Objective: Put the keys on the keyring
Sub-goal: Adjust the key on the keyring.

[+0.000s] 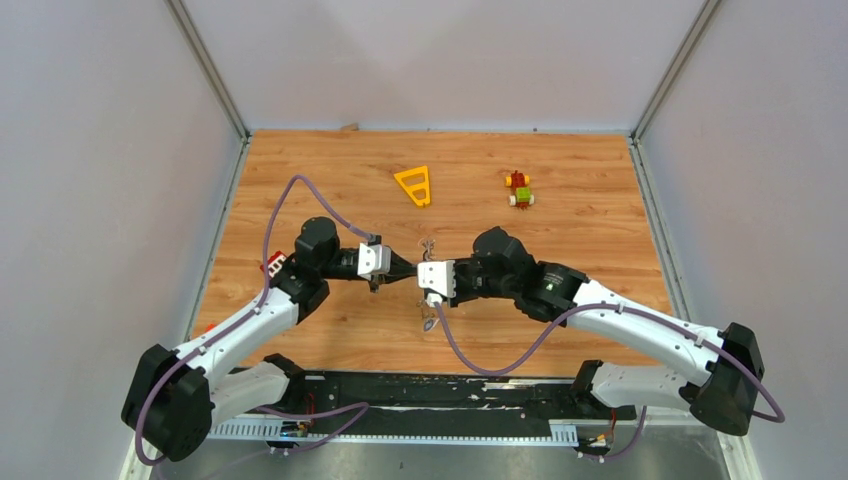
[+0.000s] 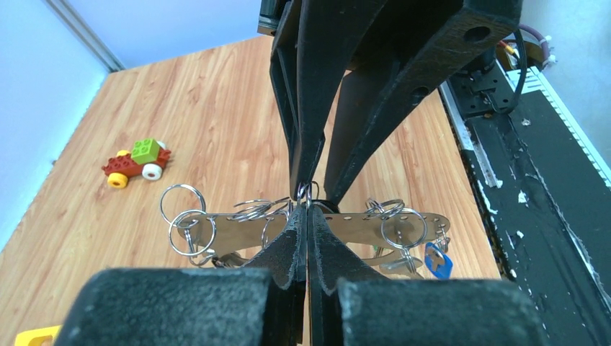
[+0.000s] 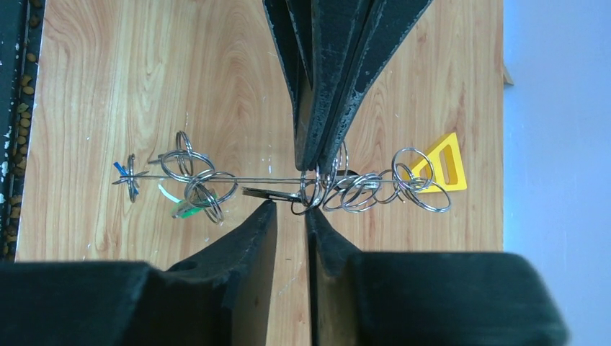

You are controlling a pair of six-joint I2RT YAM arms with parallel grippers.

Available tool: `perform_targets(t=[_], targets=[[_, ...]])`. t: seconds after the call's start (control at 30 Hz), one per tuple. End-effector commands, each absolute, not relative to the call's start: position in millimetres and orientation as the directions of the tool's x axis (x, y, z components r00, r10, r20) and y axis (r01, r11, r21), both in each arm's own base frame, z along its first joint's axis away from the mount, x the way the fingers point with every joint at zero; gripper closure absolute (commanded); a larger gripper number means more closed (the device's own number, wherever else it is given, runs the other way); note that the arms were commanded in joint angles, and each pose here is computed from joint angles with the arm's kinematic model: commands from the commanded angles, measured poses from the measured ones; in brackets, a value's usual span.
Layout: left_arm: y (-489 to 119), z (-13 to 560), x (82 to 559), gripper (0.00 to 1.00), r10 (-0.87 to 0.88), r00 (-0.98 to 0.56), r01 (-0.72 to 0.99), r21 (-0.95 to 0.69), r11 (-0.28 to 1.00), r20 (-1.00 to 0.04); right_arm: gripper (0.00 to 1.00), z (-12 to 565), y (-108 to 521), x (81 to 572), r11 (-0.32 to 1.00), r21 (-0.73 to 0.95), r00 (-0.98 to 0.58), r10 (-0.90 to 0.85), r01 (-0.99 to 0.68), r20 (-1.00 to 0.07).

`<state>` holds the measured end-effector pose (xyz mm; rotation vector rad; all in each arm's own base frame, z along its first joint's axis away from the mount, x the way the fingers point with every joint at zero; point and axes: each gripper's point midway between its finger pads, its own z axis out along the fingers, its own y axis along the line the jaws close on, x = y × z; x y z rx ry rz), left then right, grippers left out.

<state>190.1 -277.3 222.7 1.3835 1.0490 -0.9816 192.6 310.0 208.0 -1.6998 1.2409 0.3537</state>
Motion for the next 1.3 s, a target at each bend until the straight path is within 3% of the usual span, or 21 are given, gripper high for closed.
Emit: perform_targets(t=[0.0, 0.17, 0.67, 0.77, 1.03, 1.27], targets=[[-278, 237, 188, 1.0, 0.024, 0.309, 0.951, 0.309, -0.027, -0.951, 0.82, 225, 317, 195, 0.008, -0.529, 0.444, -0.533, -0.848, -0.72], [-279, 239, 189, 1.0, 0.02, 0.306, 0.952, 0.306, -0.024, -0.952, 0.9, 224, 315, 197, 0.012, -0.529, 0.441, -0.536, -0.849, -0.72], [-283, 243, 193, 1.0, -0.033, 0.256, 0.967, 0.256, 0.012, -0.966, 0.95, 220, 314, 200, 0.012, -0.533, 0.441, -0.547, -0.846, -0.712], [-282, 241, 192, 1.0, -0.031, 0.263, 0.965, 0.263, 0.009, -0.964, 0.9, 227, 308, 203, 0.028, -0.535, 0.437, -0.539, -0.845, -0.72], [-282, 240, 186, 1.0, -0.049, 0.279, 0.959, 0.281, -0.027, -0.959, 0.58, 251, 298, 190, 0.018, -0.484, 0.427, -0.445, -0.875, -0.787], [-283, 244, 183, 1.0, -0.081, 0.284, 0.957, 0.287, -0.034, -0.955, 0.53, 256, 307, 181, -0.017, -0.425, 0.395, -0.406, -0.905, -0.824]])
